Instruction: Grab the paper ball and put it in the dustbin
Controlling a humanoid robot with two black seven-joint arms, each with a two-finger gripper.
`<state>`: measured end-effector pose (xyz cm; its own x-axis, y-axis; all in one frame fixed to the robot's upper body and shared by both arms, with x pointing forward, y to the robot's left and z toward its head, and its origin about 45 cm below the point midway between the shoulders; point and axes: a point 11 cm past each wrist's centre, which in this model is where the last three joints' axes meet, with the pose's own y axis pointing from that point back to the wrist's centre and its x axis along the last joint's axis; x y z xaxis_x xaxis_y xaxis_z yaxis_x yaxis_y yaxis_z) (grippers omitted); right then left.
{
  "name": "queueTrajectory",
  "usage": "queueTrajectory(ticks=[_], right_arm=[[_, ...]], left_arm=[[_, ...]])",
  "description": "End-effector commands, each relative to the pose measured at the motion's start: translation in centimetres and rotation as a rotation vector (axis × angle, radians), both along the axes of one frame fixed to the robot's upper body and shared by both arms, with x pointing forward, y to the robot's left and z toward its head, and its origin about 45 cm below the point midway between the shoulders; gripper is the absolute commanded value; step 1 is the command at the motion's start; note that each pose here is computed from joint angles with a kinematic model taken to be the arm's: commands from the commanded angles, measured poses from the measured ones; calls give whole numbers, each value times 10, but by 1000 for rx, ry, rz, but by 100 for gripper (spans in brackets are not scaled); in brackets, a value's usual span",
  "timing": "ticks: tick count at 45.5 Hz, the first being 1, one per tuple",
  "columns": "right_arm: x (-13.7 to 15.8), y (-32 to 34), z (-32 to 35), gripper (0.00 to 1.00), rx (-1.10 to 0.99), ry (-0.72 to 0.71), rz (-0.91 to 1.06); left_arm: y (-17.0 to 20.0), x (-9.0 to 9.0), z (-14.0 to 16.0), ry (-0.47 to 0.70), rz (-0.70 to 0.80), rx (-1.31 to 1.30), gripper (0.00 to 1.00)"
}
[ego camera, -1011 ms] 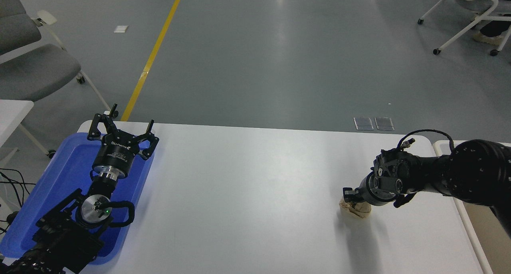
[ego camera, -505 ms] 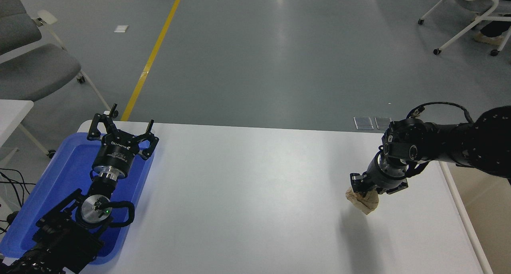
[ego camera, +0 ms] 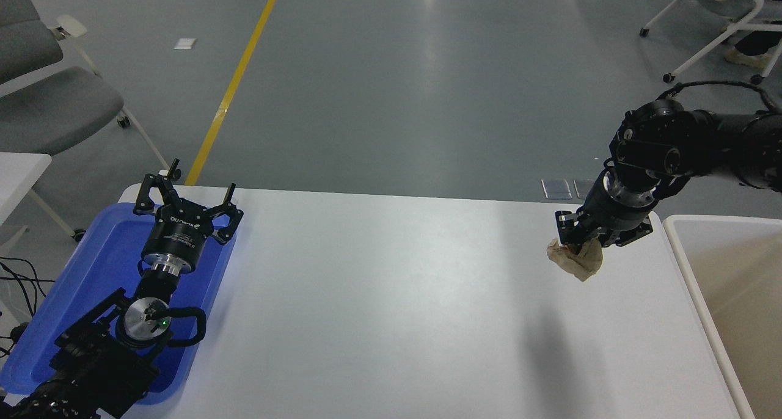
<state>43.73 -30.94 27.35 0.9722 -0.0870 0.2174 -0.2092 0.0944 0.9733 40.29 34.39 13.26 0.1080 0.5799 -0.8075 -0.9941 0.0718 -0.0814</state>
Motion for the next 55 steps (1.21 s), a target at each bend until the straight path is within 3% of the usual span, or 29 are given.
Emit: queueTrajectory(ticks=[1,13,33,44,55], right_arm=[[18,-14,69,0,-23,-133,-18],[23,-17,114,0,-70,-210,-9],[16,-14,120,0,-65,-200,-1],[12,-37,115,0,-80,-192,-36],[-10,-106,87,0,-107,-136,-156]], left_arm=[[0,0,0,0,1,-1,100],[0,0,0,0,0,0,100],[0,0,0,0,0,0,100],[0,0,0,0,0,0,100],[0,0,0,0,0,0,100]])
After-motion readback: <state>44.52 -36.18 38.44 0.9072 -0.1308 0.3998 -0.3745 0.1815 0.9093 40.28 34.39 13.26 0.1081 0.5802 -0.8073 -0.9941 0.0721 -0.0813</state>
